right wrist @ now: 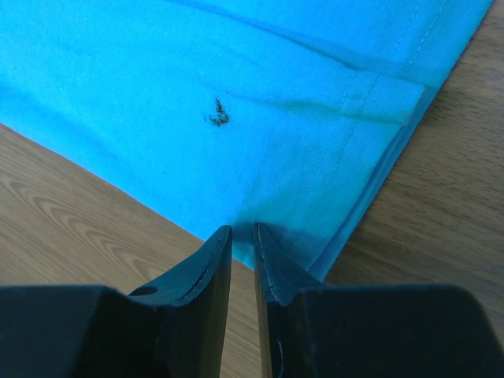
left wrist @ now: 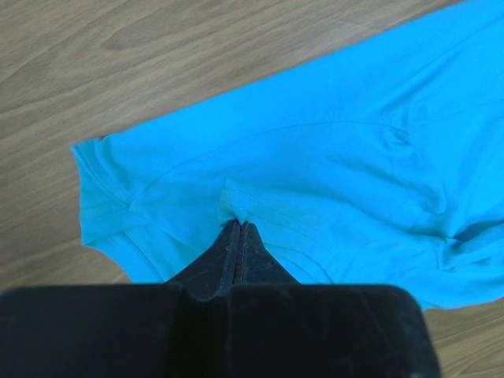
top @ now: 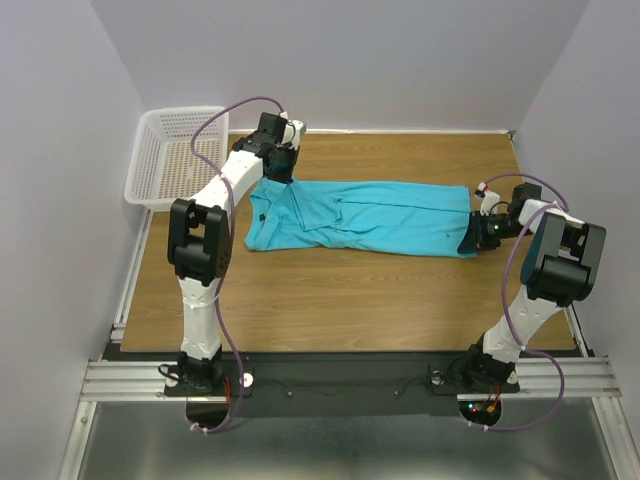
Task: Fold and stack the t-shirts
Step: Fold the tshirt
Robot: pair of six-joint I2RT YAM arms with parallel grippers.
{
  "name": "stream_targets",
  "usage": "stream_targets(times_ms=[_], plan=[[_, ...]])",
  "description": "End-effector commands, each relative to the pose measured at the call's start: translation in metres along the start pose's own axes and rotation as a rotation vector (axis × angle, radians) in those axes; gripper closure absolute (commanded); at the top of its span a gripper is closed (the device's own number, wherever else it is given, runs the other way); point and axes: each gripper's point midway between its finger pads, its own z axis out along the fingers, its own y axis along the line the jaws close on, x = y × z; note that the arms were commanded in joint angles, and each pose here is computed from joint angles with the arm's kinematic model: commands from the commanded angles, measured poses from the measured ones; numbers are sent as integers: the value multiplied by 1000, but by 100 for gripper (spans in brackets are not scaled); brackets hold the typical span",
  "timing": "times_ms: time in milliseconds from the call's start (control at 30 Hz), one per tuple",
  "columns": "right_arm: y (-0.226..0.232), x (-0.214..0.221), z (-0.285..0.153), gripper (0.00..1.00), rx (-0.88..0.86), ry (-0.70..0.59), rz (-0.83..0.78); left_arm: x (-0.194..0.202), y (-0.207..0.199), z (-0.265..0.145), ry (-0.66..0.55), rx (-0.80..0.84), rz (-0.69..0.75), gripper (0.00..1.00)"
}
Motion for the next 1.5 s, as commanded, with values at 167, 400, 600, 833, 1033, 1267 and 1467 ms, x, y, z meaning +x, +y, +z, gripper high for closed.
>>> stream_targets(times_ms=[167,400,600,833,1033,1267,1467], plan=[[-24,19,12,76,92,87,-13,-29,13,-13,-79,-97,-9,93],[-22,17,12,75,85,80,-18,-66,13,-69,-232,-132,-44,28],[-17,8,6,73,80,49,-44,-34,14,-118,-273,-110,-160,27],[6,-34,-26,60,92,-39,-168,69,10,-138,-252,62,-437,28],[66,-87,-45,54,47,-107,-392,130,6,-135,-216,80,-599,28],[186,-102,-4,51,-200,-74,-739,143,7,-133,-268,88,-718,28],[301,-114,50,51,-338,-96,-1117,149,6,-123,-263,123,-821,32]])
